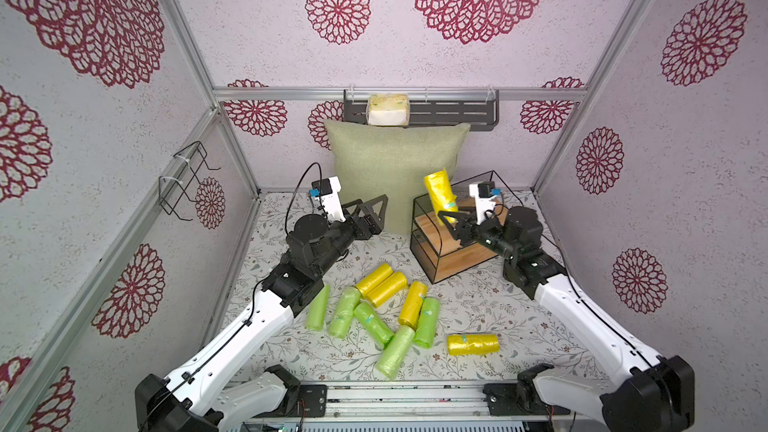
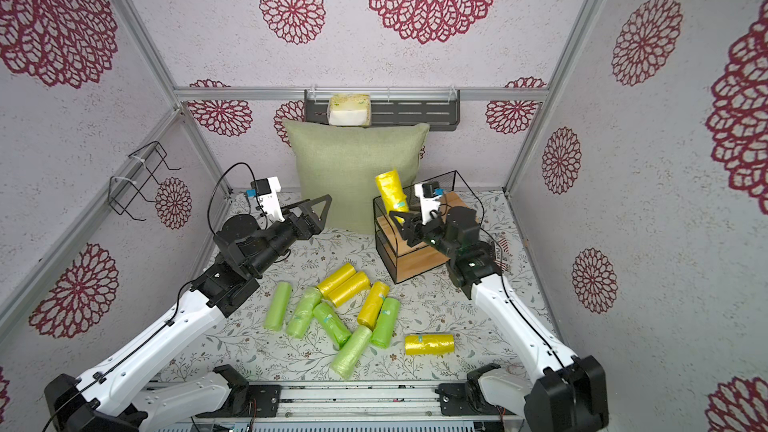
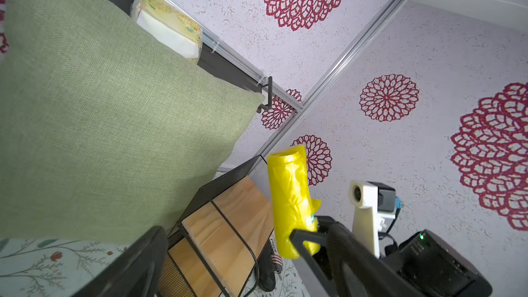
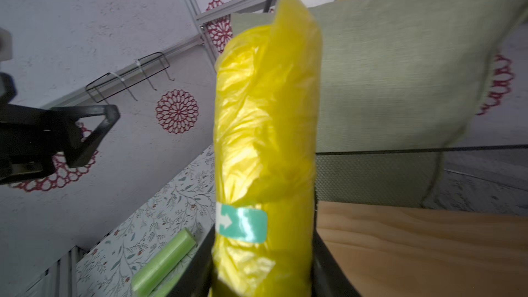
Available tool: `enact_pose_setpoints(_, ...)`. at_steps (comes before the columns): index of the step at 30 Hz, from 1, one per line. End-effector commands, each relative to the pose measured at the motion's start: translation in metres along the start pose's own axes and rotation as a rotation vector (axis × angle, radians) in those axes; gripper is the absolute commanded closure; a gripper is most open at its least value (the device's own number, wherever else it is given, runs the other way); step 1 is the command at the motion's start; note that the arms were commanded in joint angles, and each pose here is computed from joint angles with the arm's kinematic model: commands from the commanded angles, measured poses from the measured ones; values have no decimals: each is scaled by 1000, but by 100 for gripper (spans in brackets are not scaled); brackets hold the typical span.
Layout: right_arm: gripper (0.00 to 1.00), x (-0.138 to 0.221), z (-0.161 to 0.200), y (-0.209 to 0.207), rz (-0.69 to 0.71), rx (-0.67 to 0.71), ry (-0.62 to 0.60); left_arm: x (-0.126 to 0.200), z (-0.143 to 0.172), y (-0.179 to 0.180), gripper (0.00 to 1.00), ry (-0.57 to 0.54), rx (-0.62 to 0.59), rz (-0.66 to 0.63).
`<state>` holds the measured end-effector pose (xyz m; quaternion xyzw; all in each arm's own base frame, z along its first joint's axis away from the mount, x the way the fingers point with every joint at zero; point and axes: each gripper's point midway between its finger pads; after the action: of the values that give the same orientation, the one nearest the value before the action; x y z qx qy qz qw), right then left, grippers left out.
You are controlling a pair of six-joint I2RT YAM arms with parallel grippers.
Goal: Sort the rolls of trash bags by color and place them on the shelf
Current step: Pick up the roll of trash bags from the center of the board, then place the roll of trash bags on the shelf.
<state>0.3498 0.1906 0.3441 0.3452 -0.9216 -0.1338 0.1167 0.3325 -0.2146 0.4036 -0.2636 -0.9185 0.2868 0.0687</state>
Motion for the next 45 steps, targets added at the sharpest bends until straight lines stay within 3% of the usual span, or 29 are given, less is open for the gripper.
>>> enact_pose_setpoints(1,70,31,-18,-38,166,80,34,3,10,14,8,75,-154,-77)
enact_pose_setpoints(9,68,66,-8,-133,583,189,248,-2,30,24,8,166,-214,-99)
enact_pose_setpoints(15,66,67,-12,-171,743,321,338,-5,38,28,8,192,-220,-105)
enact_pose_setpoints(27,63,42,3,-206,789,550,471,-13,51,35,8,221,-210,-117)
enact_pose_setpoints(45,57,24,19,-236,873,687,592,-18,56,38,8,239,-209,-127)
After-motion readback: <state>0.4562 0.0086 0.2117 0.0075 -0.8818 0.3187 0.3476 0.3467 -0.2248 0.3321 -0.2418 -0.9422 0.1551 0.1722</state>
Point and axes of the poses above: each gripper's point midway between its finger pads, its own x axis back along the fingers, its own y axis along the line the jaws close on, z = x × y, and after that the axes turned 2 degrees about -x, right-handed
